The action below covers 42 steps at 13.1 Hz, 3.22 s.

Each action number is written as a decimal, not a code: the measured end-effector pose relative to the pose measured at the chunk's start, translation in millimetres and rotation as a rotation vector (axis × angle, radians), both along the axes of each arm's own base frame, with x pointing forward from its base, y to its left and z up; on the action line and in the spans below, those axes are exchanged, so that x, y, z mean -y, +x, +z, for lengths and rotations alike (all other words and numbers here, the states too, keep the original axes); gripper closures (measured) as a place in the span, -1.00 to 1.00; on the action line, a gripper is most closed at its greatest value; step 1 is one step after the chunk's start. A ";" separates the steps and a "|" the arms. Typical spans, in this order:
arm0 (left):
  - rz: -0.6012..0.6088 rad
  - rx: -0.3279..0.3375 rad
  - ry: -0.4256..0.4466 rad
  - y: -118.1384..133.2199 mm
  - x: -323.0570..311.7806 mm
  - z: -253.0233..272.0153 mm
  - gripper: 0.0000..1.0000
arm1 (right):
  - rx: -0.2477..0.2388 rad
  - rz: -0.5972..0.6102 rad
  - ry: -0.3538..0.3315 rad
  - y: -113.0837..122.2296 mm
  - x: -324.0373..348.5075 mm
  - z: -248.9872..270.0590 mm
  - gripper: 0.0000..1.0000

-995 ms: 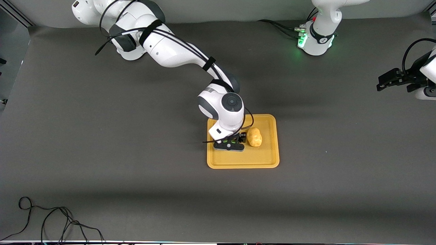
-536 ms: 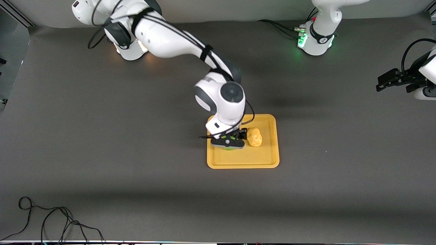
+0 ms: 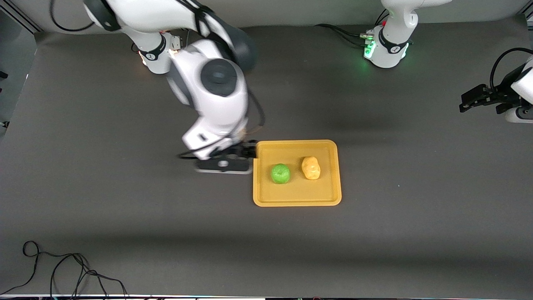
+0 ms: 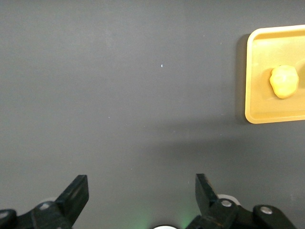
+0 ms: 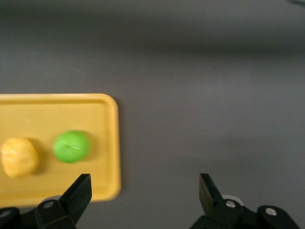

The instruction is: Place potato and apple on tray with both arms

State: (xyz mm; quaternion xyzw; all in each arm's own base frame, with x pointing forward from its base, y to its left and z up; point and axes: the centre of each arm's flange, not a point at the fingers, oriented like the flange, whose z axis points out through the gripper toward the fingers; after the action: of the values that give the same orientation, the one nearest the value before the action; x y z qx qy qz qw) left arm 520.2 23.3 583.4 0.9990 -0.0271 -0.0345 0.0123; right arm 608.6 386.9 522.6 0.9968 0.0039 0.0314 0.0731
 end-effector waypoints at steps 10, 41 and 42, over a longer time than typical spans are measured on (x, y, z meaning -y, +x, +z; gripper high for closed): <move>-0.047 0.019 -0.001 1.5 -4.7 1.9 -0.97 | -0.088 0.021 0.078 -43.8 308.2 99.6 -1.00; -0.113 0.057 0.039 5.9 -8.8 5.6 -0.98 | -0.127 -0.096 0.138 -45.9 412.5 79.7 -1.00; -0.113 0.057 0.039 5.9 -8.7 5.6 -0.98 | -0.127 -0.096 0.138 -45.9 412.5 79.7 -1.00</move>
State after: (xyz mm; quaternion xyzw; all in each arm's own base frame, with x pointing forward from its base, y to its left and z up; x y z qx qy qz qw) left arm 526.1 31.9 589.0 0.9965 -0.0832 -0.0070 -0.0101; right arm 562.6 -25.6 602.2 0.9985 -0.0413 -0.0354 0.0051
